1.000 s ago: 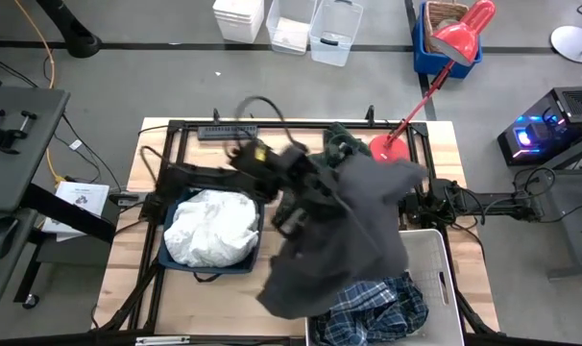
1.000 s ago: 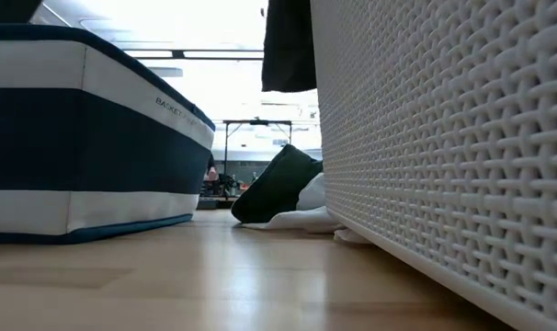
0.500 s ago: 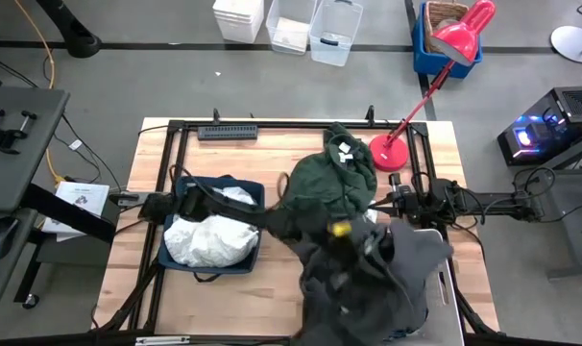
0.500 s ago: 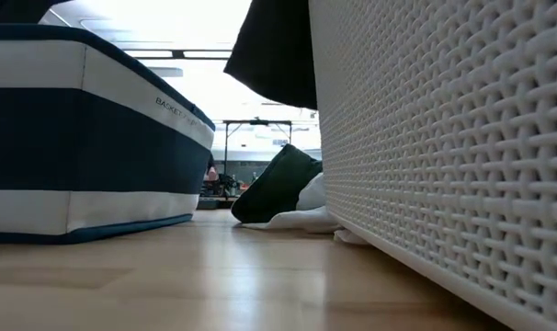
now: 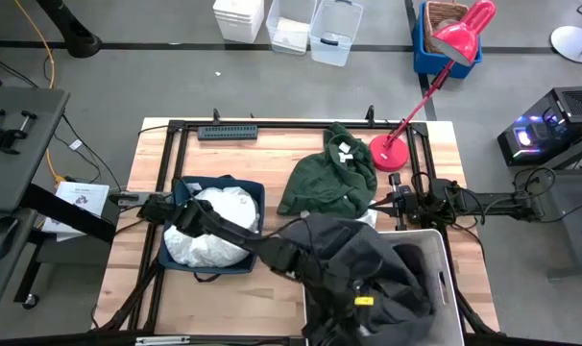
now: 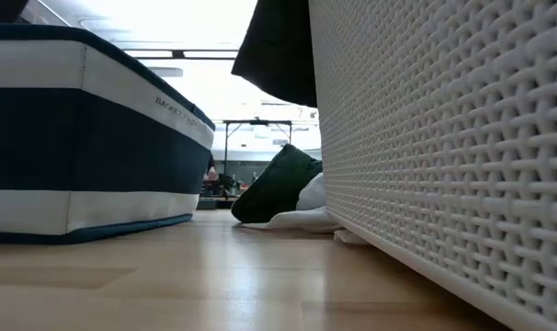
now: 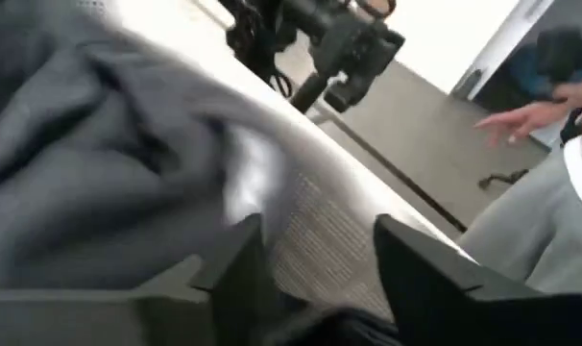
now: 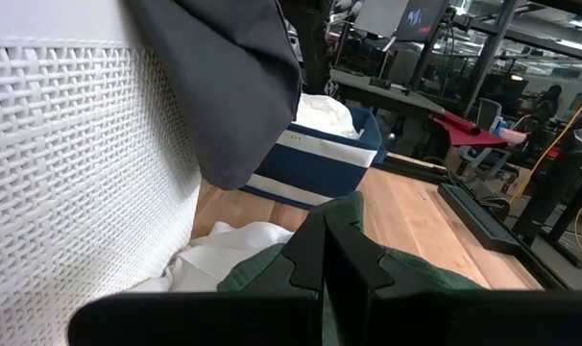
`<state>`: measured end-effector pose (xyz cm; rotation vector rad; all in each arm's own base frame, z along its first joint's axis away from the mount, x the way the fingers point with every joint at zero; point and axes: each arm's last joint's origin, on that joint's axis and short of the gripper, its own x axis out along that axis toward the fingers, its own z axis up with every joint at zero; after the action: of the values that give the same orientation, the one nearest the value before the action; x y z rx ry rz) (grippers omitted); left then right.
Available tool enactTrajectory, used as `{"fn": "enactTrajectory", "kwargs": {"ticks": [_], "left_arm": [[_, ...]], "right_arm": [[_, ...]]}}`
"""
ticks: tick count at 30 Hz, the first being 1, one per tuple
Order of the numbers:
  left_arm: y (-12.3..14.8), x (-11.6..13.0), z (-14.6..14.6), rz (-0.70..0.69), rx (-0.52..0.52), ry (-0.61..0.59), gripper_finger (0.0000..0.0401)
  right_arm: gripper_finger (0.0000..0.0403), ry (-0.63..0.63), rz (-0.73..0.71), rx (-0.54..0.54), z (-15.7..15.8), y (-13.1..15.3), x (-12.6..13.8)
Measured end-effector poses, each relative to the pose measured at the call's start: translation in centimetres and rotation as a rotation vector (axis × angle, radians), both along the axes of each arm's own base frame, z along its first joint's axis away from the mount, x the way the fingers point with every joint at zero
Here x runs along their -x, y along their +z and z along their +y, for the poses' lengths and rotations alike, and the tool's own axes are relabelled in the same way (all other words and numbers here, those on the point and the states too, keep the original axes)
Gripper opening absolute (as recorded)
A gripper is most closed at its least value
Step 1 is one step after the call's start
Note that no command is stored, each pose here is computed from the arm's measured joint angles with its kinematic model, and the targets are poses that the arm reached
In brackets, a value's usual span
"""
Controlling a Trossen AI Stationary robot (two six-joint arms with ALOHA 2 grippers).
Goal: Sort clothes
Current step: Put the gray shorts into the white laundry bin
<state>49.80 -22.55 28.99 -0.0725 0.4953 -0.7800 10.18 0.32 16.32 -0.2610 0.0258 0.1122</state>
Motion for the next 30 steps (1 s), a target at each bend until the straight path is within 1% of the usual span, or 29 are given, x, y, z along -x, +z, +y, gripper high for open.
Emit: {"fn": "enactTrajectory", "kwargs": {"ticks": [2, 3, 6, 8, 10, 11, 13, 14, 15, 18, 21, 23, 25, 28, 30], "left_arm": [[1.2, 0.6, -0.3, -0.023, 0.011, -0.014, 0.0217], [2.4, 1.1, -0.3, -0.055, 0.021, -0.031, 0.0228], [7.2, 3.2, 0.2, -0.178, 0.035, -0.057, 0.0244], [10.2, 4.7, 1.1, -0.267, 0.015, -0.055, 0.0245], [12.2, 6.2, 2.4, -0.293, -0.057, 0.005, 0.0244], [13.0, 6.9, 3.2, -0.289, -0.113, 0.056, 0.0243], [13.7, 8.0, 5.4, -0.238, -0.225, 0.153, 0.0241], [13.8, 8.5, 6.4, -0.184, -0.274, 0.194, 0.0241], [13.6, 8.8, 7.6, -0.118, -0.302, 0.23, 0.0241], [12.8, 9.3, 10.3, 0.07, -0.331, 0.324, 0.0241], [11.7, 9.6, 11.4, 0.17, -0.334, 0.365, 0.0241], [11.5, 10.5, 10.9, 0.167, -0.342, 0.371, 0.0241], [11.7, 12.0, 10.0, 0.132, -0.36, 0.402, 0.0241], [11.1, 14.7, 9.1, 0.069, -0.409, 0.519, 0.024], [9.6, 16.6, 8.9, 0.038, -0.414, 0.607, 0.024]], "right_arm": [[0.0, 0.0, 0.0, 0.0, 0.0, 0.0, 0.0], [0.0, 0.0, 0.0, 0.0, 0.0, 0.0, 0.0], [0.0, 0.0, 0.0, 0.0, 0.0, 0.0, 0.0], [0.0, -0.001, 0.0, 0.0, 0.0, 0.0, 0.0], [0.0, -0.001, 0.0, 0.0, 0.0, 0.0, 0.0], [0.0, 0.0, 0.0, 0.0, 0.0, 0.0, 0.0], [0.0, -0.001, 0.001, 0.0, 0.0, 0.0, 0.0], [0.0, 0.0, 0.001, 0.0, 0.0, 0.0, 0.0], [0.0, -0.001, 0.001, 0.0, 0.0, 0.0, 0.0], [0.0, -0.001, 0.0, 0.0, 0.0, 0.0, 0.0], [0.0, -0.001, 0.0, 0.0, 0.0, 0.0, 0.0], [0.0, -0.002, 0.0, 0.0, 0.0, 0.0, 0.0], [0.0, -0.002, 0.0, 0.0, 0.0, 0.0, 0.0], [0.0, -0.002, 0.0, 0.0, 0.0, 0.0, 0.0], [0.0, -0.002, 0.0, 0.0, 0.0, 0.0, 0.0]]}}
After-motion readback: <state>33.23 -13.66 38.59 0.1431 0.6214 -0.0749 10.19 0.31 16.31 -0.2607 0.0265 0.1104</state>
